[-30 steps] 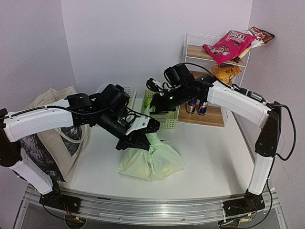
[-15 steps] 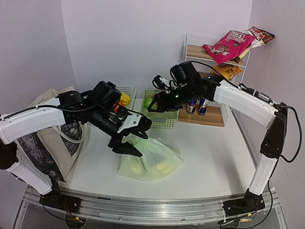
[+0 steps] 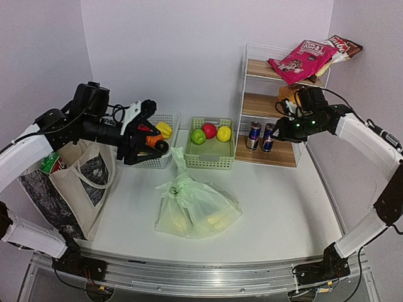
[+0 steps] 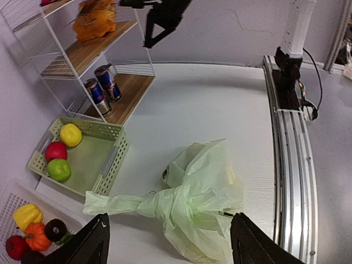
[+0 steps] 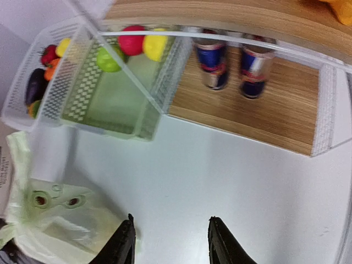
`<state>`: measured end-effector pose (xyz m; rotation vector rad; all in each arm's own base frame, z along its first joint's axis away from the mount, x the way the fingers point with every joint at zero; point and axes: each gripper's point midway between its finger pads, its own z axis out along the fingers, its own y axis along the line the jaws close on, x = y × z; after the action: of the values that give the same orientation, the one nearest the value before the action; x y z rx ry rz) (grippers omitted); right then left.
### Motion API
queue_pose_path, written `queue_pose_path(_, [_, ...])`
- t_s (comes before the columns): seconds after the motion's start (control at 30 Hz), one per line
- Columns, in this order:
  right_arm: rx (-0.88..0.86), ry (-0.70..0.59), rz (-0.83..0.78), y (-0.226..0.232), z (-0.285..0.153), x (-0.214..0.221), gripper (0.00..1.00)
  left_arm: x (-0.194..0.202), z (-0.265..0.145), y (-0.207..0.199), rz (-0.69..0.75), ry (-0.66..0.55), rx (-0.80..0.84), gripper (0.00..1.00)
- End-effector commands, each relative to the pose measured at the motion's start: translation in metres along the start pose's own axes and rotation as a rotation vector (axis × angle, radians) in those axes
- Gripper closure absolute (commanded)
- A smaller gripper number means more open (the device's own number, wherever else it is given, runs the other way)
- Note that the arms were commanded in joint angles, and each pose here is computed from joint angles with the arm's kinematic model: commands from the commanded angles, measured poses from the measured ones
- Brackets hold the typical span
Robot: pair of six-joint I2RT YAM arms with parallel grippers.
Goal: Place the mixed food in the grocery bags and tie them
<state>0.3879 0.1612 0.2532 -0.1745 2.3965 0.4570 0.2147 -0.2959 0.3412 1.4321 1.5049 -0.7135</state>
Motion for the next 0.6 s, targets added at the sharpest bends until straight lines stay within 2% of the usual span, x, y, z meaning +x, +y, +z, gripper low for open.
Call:
queue_pose_path(0.0, [0.083,-0.012,-0.008,-0.058,0.0,0.0,0.6,0.008,-0.02,0.015,-0.11,-0.047,-0.064,0.25])
queue_pose_path(0.2, [0.095,-0.031,0.1,-0.11,0.002,-0.013,0.6,0.046,-0.03,0.03,-0.153,0.004,-0.135,0.26])
queue_pose_path(0.57, [0.118,-0.058,0.26,-0.181,0.008,-0.039,0.59,0.063,-0.032,0.044,-0.149,0.05,-0.195,0.26])
